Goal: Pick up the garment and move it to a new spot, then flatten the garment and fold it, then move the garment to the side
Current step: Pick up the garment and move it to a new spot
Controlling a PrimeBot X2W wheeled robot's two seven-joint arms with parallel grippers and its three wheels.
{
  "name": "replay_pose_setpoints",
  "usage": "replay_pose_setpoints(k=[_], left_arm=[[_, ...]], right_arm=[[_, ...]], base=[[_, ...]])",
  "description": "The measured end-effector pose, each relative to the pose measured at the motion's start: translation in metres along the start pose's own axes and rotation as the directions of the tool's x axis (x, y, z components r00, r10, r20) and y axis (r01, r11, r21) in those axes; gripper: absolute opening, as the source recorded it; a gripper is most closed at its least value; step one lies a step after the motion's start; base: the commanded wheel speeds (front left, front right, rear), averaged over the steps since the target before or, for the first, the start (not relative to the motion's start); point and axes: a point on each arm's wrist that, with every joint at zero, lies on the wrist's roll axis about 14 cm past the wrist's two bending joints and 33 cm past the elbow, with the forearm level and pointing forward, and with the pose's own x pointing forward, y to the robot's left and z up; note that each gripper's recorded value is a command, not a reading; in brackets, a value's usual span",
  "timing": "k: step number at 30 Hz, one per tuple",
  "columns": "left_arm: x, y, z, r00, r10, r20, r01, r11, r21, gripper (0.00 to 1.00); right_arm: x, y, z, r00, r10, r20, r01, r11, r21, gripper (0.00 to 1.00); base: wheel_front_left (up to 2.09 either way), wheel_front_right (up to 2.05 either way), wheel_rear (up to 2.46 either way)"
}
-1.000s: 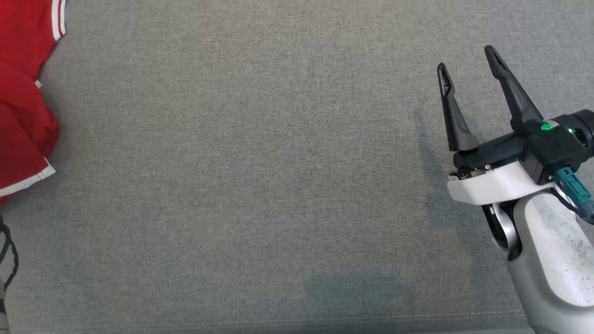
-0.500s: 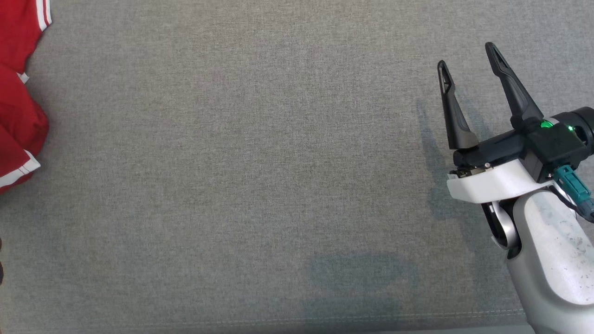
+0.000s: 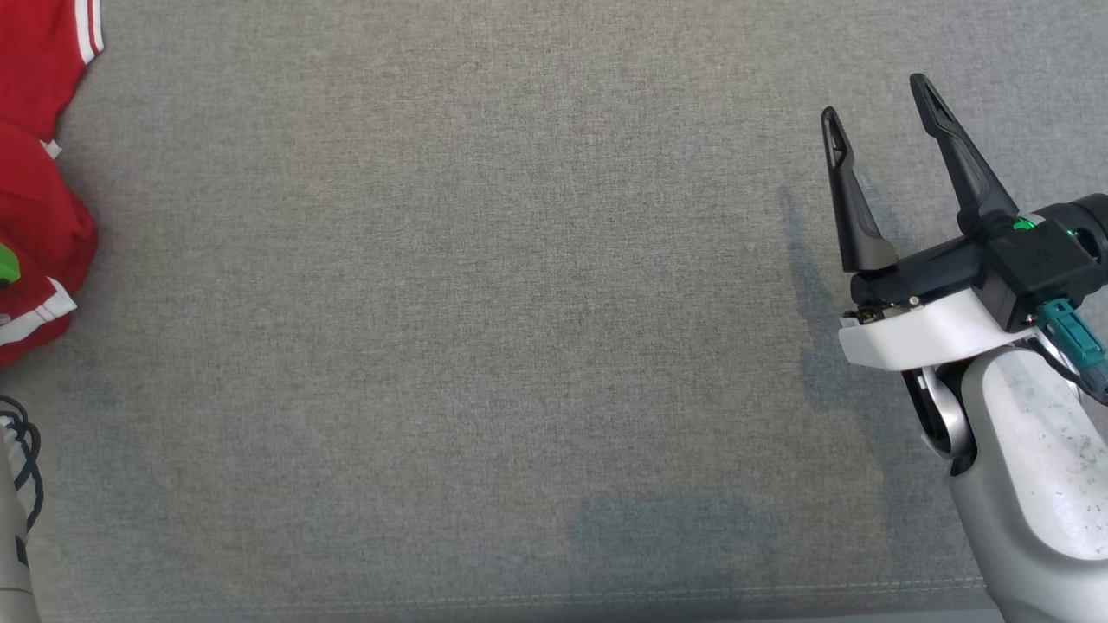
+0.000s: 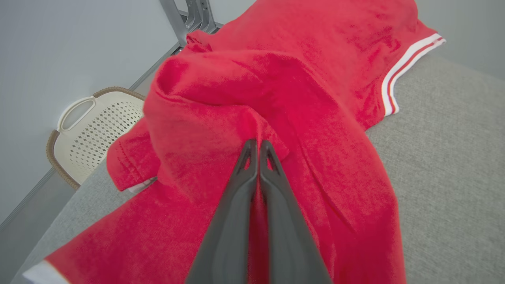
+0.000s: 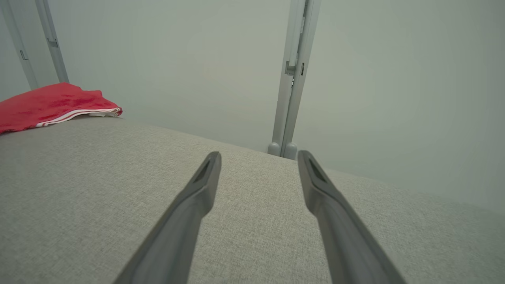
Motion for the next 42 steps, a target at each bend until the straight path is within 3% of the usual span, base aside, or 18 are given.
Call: replay_pose_setpoints(k=[8, 17, 21, 26, 34, 38, 42], left_arm=[[-0.015, -0.013, 0.043, 0.986, -0.054, 0.155, 0.06, 0.998, -0.031, 0.0], [-0.047, -0.027, 0.094, 0.932, -0.163, 0.323, 0.165, 0.986, 0.019, 0.0], [-0.069, -0.036, 0.122, 0.885, -0.222, 0.409, 0.21, 0.975, 0.075, 0.0], [-0.108, -0.06, 0.17, 0.785, -0.319, 0.531, 0.289, 0.947, 0.143, 0.0], [-0.17, -0.11, 0.213, 0.617, -0.454, 0.643, 0.44, 0.876, 0.197, 0.0], [-0.199, -0.153, 0.217, 0.532, -0.541, 0.652, 0.539, 0.81, 0.232, 0.0], [-0.229, -0.199, 0.211, 0.456, -0.621, 0.637, 0.653, 0.72, 0.235, 0.0]], right_arm=[[0.001, 0.003, 0.017, 0.999, -0.001, 0.032, 0.001, 1.0, 0.0, 1.0], [0.001, 0.015, 0.043, 0.997, 0.006, 0.081, -0.009, 1.0, 0.026, 1.0], [-0.004, 0.022, 0.056, 0.995, 0.012, 0.099, -0.016, 0.999, 0.037, 1.0], [-0.014, 0.031, 0.072, 0.993, 0.008, 0.119, -0.015, 0.998, 0.054, 1.0], [-0.04, 0.025, 0.091, 0.99, -0.04, 0.137, 0.033, 0.998, 0.051, 1.0], [-0.058, 0.012, 0.091, 0.988, -0.095, 0.122, 0.09, 0.995, 0.043, 1.0], [-0.074, 0.0, 0.095, 0.982, -0.143, 0.122, 0.14, 0.99, 0.034, 1.0]], base=[[0.0, 0.0, 0.0], [0.0, 0.0, 0.0], [0.0, 0.0, 0.0], [0.0, 0.0, 0.0], [0.0, 0.0, 0.0], [0.0, 0.0, 0.0], [0.0, 0.0, 0.0]])
